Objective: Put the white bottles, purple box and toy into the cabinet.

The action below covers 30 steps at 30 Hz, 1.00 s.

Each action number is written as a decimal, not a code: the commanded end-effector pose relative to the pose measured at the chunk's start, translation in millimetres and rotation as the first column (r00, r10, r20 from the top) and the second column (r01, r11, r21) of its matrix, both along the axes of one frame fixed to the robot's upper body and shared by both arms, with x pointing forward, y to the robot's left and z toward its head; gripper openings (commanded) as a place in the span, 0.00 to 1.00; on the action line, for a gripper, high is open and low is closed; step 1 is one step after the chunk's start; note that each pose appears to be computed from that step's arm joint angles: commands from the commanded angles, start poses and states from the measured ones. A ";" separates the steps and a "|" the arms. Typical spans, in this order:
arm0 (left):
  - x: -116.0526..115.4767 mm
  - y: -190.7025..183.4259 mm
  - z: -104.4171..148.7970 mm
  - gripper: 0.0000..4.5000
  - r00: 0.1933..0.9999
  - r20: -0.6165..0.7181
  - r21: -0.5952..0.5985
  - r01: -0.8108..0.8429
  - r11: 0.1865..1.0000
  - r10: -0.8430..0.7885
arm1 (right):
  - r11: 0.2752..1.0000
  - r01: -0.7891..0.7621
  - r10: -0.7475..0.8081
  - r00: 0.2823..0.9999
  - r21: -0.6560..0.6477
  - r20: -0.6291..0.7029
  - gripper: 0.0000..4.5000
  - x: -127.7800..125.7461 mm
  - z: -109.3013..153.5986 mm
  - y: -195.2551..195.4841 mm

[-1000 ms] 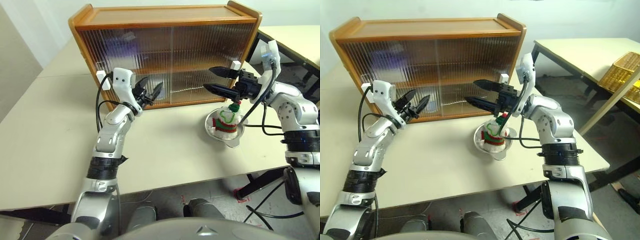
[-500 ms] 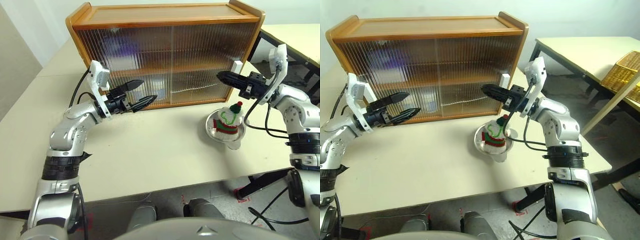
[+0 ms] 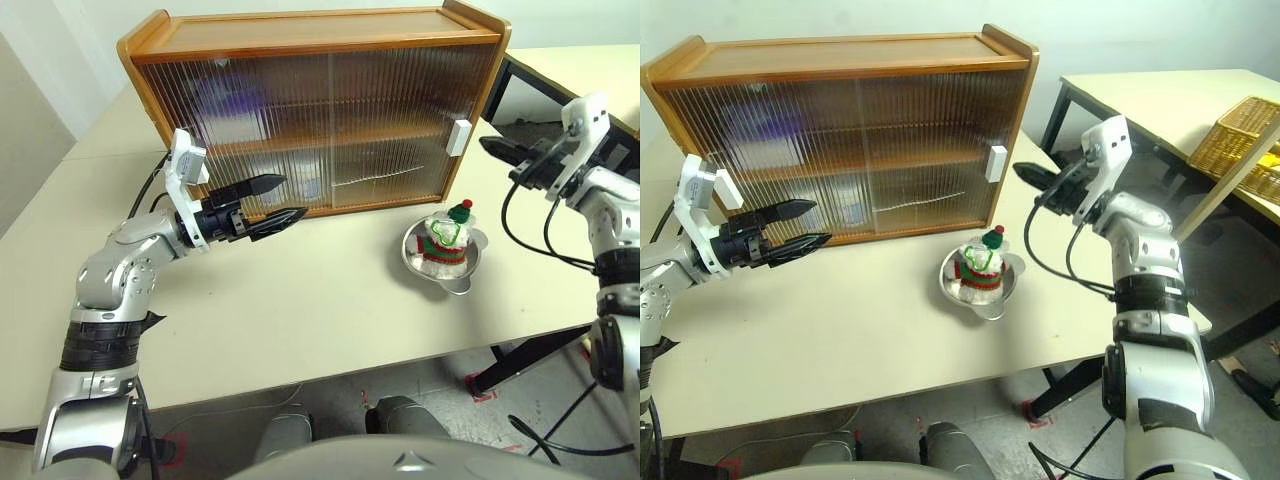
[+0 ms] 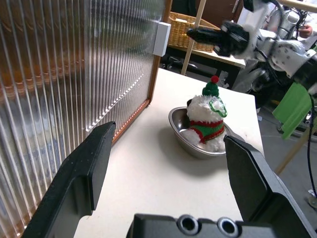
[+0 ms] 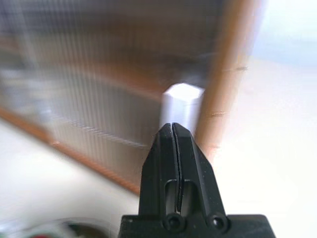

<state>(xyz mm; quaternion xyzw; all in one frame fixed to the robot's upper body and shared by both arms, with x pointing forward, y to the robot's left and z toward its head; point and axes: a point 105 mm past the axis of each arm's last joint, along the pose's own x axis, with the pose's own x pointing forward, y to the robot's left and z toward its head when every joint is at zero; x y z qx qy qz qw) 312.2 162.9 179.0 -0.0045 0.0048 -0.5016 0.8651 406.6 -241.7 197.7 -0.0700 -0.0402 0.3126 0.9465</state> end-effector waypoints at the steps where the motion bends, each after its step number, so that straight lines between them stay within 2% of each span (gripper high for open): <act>1: -2.5 1.0 3.0 1.00 1.000 0.010 -0.005 -0.006 1.000 0.006 | 0.998 0.067 -0.067 0.998 -0.018 0.002 0.01 10.0 -4.6 -7.4; 16: -5.3 2.5 2.5 1.00 0.999 0.013 -0.011 -0.032 0.999 0.032 | 0.998 0.058 -0.058 0.998 -0.018 -0.015 0.01 20.9 -8.9 3.2; 30: -4.2 2.2 4.6 1.00 0.999 0.020 -0.019 -0.046 0.999 0.047 | 0.999 -0.025 0.023 0.998 -0.025 -0.050 0.01 25.1 -11.9 29.2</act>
